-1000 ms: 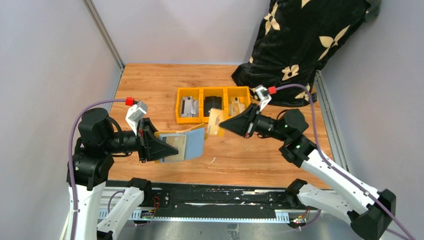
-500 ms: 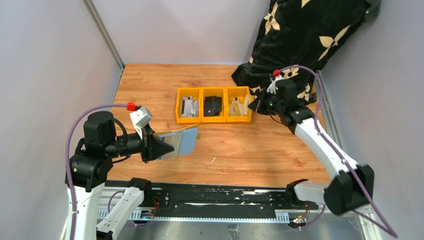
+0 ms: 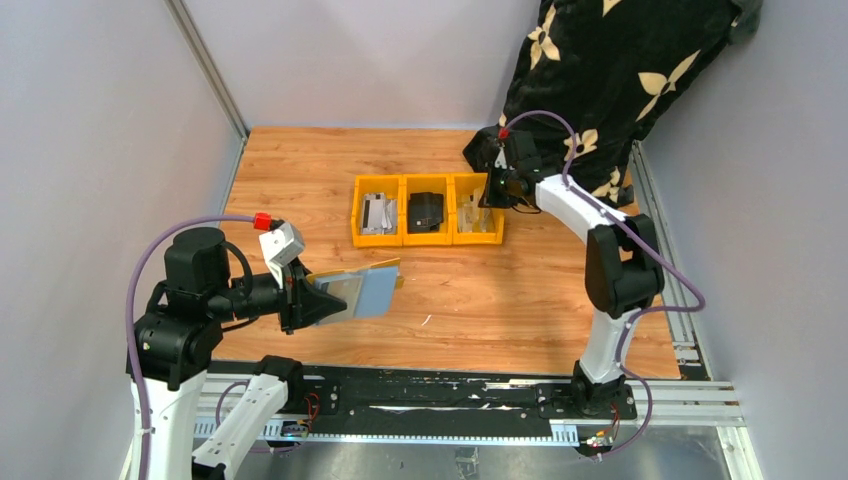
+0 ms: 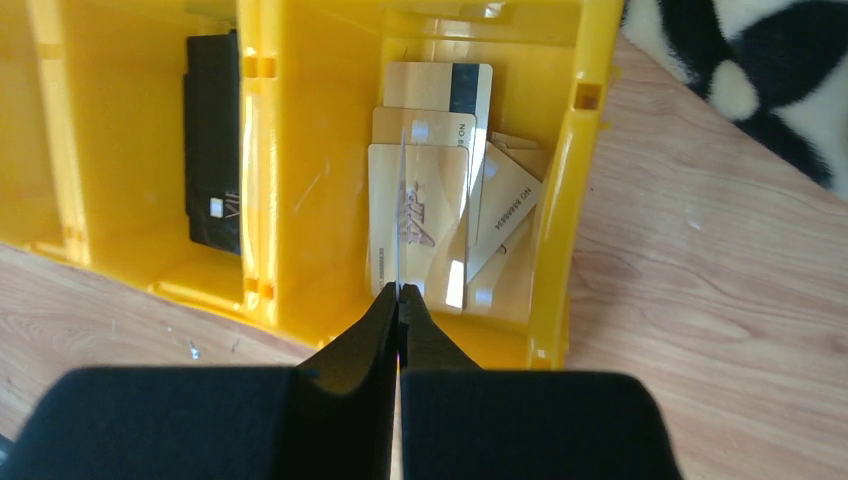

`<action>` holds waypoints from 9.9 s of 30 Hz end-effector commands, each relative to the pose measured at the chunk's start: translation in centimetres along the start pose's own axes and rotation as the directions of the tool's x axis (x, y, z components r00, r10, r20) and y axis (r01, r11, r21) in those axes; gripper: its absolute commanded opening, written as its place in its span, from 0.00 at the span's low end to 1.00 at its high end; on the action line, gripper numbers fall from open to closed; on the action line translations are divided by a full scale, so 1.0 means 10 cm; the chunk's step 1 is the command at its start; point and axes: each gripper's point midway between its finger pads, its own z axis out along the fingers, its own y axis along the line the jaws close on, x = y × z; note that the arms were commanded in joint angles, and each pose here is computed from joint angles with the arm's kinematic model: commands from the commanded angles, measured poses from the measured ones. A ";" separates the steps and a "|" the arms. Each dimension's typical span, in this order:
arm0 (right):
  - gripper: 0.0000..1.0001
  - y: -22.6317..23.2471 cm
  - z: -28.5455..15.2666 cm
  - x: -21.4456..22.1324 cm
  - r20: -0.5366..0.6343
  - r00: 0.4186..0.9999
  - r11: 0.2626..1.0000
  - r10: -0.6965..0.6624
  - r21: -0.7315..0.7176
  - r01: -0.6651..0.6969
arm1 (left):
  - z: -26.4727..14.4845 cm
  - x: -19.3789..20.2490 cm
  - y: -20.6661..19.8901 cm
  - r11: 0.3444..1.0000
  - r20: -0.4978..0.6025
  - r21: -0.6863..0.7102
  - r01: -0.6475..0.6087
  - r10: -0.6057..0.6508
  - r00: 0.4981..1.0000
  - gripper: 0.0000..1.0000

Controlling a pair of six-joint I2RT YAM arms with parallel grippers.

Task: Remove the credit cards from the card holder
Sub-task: Place the credit card in the storage box, then remove the credit card from the card holder.

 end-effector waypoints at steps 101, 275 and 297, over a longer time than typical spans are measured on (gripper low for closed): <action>0.00 3.17 -3.33 1.43 0.384 0.891 0.175 -0.241 -0.886 0.430 | -0.12 -0.13 -0.51 0.973 0.069 0.223 -0.060 0.046 0.997 0.37; 0.00 3.48 -3.28 1.57 0.221 0.971 0.113 -0.090 -0.966 0.231 | -0.14 -0.27 -0.77 0.848 -0.038 0.498 0.182 -0.188 0.981 0.23; 0.00 3.21 -3.34 1.65 0.265 0.956 0.164 -0.126 -0.945 0.284 | -0.18 -0.33 -0.83 0.855 -0.023 0.492 0.161 -0.171 0.985 0.17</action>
